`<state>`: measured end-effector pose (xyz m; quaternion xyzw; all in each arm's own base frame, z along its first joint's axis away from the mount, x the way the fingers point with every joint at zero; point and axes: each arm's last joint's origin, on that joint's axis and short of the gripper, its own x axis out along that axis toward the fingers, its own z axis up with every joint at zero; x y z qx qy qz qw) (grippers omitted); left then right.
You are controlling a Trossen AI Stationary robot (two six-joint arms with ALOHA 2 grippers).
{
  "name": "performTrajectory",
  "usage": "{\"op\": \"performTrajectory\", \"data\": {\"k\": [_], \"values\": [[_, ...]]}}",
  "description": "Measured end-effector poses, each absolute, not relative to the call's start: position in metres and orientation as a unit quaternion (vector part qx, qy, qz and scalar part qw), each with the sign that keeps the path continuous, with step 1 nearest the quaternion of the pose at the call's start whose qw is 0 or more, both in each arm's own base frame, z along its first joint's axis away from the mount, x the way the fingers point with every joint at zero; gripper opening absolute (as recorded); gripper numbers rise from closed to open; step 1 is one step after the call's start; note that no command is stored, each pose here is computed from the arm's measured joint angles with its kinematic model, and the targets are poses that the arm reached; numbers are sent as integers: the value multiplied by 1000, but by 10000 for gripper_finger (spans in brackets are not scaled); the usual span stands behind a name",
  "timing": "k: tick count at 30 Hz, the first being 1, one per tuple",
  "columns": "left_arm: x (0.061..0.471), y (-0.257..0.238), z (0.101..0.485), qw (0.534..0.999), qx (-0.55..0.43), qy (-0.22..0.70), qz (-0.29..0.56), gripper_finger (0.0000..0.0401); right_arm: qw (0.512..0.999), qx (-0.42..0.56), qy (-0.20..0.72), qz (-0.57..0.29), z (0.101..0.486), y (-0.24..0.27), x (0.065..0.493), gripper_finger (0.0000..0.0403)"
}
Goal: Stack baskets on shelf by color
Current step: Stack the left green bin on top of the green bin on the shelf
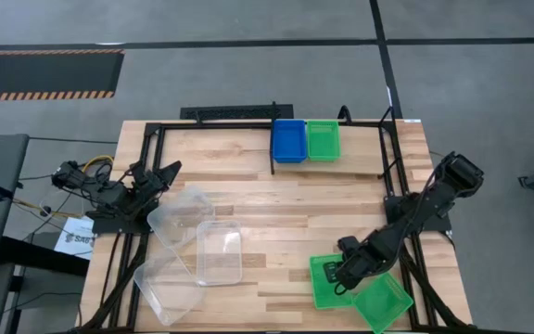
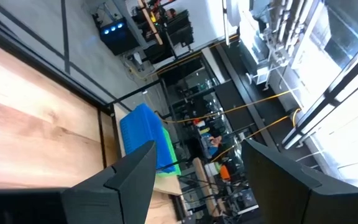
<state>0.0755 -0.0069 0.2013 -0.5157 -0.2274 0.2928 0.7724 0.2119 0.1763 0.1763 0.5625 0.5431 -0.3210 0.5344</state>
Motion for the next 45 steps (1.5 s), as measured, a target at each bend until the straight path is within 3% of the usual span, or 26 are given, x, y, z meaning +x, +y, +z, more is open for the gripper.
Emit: {"op": "performTrajectory", "data": {"k": [2, 4, 8, 14, 23, 29, 35, 45], "values": [[76, -7, 200, 774, -514, -225, 294, 224, 532, 559, 543, -332, 175, 173, 212, 41], [76, -7, 200, 774, -513, -224, 295, 224, 533, 553, 544, -338, 175, 167, 215, 17], [76, -7, 199, 774, -514, -222, 296, 224, 546, 554, 539, -324, 187, 145, 222, 15], [76, -7, 197, 775, -510, -219, 302, 224, 602, 549, 505, -284, 227, 81, 222, 8], [76, -7, 196, 776, -513, -214, 299, 224, 707, 556, 298, -320, 293, -48, 187, 4], [76, -7, 195, 774, -515, -214, 300, 224, 741, 508, 245, -364, 327, -119, 163, 4], [76, -7, 195, 773, -516, -215, 299, 224, 738, 471, 300, -379, 327, -178, 155, 5], [76, -7, 195, 776, -515, -210, 297, 224, 711, 507, 360, -330, 284, -233, 161, 9]]}}
